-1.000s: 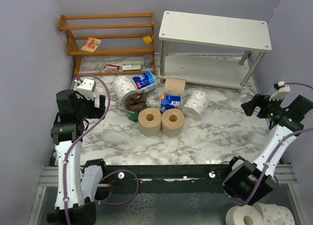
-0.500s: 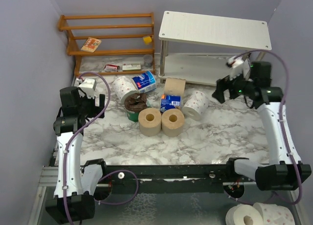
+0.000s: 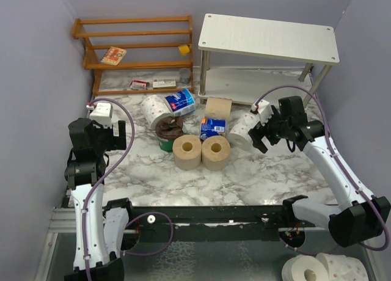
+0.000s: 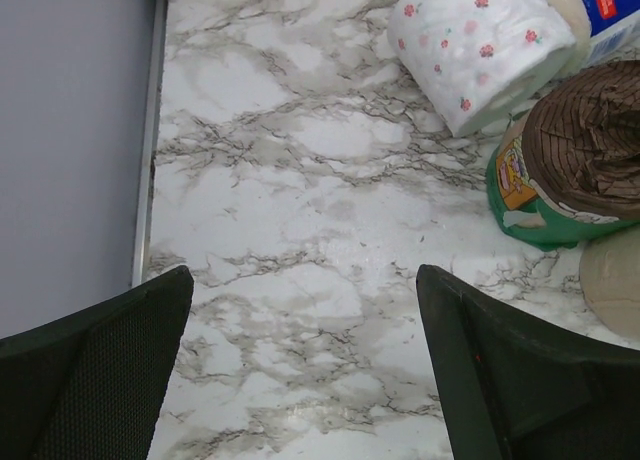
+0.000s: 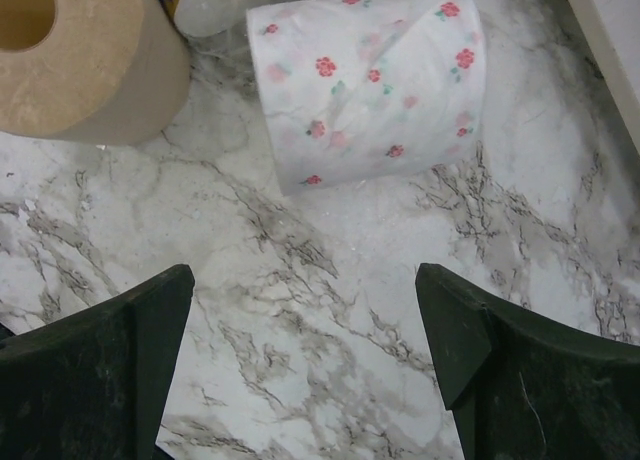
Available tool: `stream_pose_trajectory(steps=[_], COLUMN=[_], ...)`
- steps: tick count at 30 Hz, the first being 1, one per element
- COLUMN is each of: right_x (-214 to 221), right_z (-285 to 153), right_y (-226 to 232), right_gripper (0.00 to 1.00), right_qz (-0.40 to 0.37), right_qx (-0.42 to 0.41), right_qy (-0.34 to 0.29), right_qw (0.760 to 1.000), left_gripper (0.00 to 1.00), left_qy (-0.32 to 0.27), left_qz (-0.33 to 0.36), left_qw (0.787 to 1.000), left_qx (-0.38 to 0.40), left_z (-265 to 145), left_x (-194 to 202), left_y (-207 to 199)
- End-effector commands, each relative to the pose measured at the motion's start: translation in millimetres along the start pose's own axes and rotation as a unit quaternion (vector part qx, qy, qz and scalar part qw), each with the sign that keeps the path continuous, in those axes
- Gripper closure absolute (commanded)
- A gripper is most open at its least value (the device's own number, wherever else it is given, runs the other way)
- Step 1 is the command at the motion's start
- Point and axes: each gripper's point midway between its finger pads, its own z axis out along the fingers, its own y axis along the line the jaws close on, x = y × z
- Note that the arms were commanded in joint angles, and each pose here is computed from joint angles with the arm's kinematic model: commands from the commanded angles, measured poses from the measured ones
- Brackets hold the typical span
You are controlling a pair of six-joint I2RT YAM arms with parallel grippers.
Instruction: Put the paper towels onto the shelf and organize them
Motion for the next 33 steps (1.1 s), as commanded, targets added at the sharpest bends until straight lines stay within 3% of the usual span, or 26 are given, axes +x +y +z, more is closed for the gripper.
stream_pose_trajectory(steps=[1,4,13,18,24,27,33], right_x=[-9.3,-8.3,-22.0,-14.2,-6.7,-0.8,11.4], right_z=[8.6,24.9,41.6,57.3,66.4,70.9,85.2], right_y=[12.7,23.7,11.1,7.4,16.3,15.2,14.9], right_gripper=[0.05,0.06,0.09,0.21,0.23,0.3,0.3], right_qz=[-0.047,-0.065,-0.084,-0.09,-0.085,-0.086,-0.088], right_qx=[0.013,0.035,0.113,0.117,0.094,0.097,0.11], right_qy=[-0.018,0.006,-0.015,0.006,0.015,0.024,0.039], right_qw=[0.999,0.997,0.99,0.989,0.992,0.991,0.989], left_gripper=[0.03,0.03,0.02,0.02,0.02,0.02,0.02], left_qy=[-0.022,-0.001,0.012,0.019,0.02,0.02,0.021], left_qz=[-0.011,-0.017,-0.025,-0.029,-0.031,-0.031,-0.03], left_qw=[0.999,0.999,0.999,0.998,0.998,0.998,0.998], left_qx=[-0.027,-0.034,-0.041,-0.046,-0.049,-0.049,-0.043], left_z=[-2.3,6.2,10.9,13.0,13.4,13.1,14.1], left_x=[-9.3,-2.7,2.3,5.0,5.5,5.5,5.6], left_y=[11.0,16.5,21.6,25.3,26.9,27.1,25.3])
